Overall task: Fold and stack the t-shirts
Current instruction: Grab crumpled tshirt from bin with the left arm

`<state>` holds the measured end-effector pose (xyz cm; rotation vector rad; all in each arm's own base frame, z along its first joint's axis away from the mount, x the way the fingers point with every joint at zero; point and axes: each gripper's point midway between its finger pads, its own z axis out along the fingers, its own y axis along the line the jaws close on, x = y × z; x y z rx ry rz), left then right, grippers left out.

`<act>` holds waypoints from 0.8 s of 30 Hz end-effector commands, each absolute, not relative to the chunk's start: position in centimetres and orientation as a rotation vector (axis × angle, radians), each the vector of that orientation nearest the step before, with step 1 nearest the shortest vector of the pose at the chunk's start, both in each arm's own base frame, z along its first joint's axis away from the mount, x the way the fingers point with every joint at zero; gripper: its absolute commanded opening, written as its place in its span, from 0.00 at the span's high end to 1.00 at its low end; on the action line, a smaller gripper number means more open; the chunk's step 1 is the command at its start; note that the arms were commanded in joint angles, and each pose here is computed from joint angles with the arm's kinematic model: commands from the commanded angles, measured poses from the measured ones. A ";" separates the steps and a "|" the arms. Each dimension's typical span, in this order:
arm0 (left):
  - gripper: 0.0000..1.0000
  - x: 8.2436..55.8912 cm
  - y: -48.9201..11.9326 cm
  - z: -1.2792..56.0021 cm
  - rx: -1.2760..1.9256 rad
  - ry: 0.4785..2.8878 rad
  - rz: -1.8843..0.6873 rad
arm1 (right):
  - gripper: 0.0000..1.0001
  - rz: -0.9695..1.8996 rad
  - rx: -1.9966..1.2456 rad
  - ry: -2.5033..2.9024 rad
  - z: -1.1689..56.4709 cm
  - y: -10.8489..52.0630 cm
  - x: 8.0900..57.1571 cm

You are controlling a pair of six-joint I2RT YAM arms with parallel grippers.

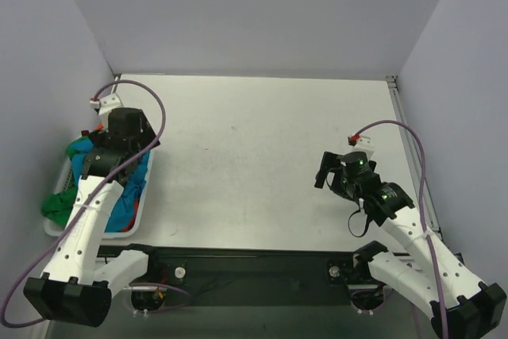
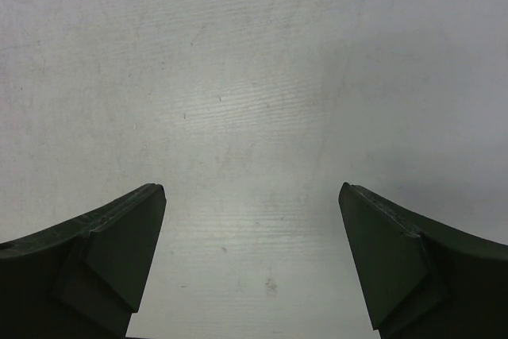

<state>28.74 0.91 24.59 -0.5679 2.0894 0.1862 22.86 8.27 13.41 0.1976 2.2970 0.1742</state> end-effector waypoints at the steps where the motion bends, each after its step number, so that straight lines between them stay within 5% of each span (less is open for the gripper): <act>1: 0.04 28.8 6.5 25.9 -0.733 1.999 0.364 | 0.02 0.143 0.179 2.333 12.5 7.9 22.5; 13: 0.15 32.7 12.0 19.2 -1.065 1.997 0.365 | 0.03 0.172 0.155 2.364 11.9 8.5 22.1; 16: 0.30 33.5 11.8 18.3 -1.074 2.016 0.286 | 0.03 0.180 0.157 2.361 11.9 8.6 22.1; 20: 0.70 33.9 11.6 18.8 -1.047 2.012 0.236 | 0.03 0.187 0.153 2.359 12.0 8.6 22.0; 21: 0.91 34.0 11.4 19.1 -1.032 2.012 0.227 | 0.03 0.189 0.154 2.355 12.1 8.6 22.1; 22: 0.99 34.2 11.2 20.0 -1.015 2.005 0.204 | 0.03 0.188 0.153 2.356 12.0 8.6 22.0; 24: 1.00 33.9 10.6 21.7 -0.982 1.988 0.163 | 0.03 0.194 0.154 2.354 12.1 8.7 22.0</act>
